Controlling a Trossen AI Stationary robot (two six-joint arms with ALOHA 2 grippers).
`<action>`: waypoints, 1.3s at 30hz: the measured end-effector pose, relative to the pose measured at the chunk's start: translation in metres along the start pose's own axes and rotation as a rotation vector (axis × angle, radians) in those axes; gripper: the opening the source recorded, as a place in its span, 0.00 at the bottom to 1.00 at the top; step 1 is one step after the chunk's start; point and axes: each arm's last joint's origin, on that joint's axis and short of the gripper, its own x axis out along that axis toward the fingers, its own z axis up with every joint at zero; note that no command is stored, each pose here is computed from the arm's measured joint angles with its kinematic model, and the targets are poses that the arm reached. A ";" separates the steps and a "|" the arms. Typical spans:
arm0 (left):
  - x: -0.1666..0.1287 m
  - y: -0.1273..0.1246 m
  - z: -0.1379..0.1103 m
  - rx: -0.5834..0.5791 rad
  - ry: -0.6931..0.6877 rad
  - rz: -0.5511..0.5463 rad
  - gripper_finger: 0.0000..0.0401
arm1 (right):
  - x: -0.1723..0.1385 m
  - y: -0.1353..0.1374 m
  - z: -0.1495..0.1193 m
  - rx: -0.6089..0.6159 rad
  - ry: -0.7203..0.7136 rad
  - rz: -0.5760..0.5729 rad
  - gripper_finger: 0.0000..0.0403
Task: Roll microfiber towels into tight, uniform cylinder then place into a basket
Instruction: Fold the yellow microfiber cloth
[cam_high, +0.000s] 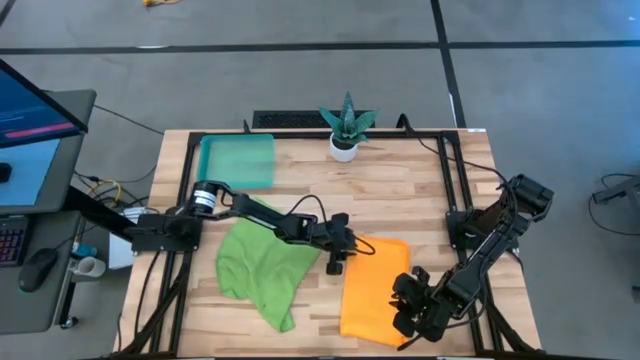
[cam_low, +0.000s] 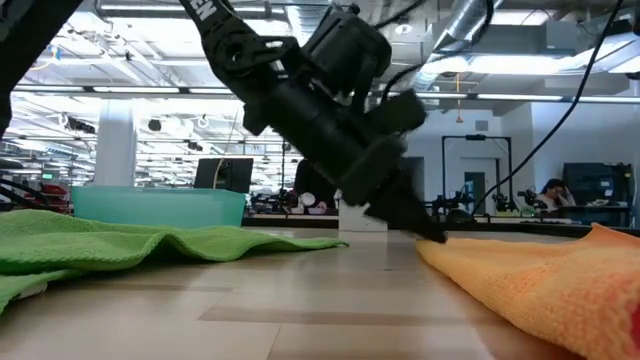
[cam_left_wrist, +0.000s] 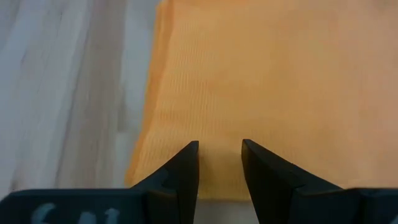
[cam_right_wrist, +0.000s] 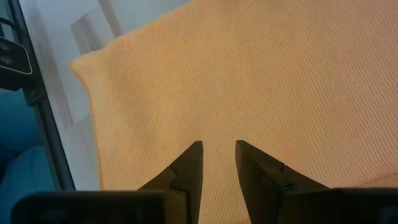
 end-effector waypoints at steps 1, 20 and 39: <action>0.000 0.000 -0.002 -0.001 0.006 0.004 0.28 | 0.000 0.000 0.000 0.000 0.000 0.000 0.29; -0.004 0.053 -0.011 -0.172 0.081 0.348 0.28 | 0.000 0.000 0.000 0.001 0.000 0.000 0.29; -0.064 0.042 0.044 0.003 -0.005 0.304 0.28 | 0.000 -0.001 0.001 -0.072 -0.034 -0.016 0.29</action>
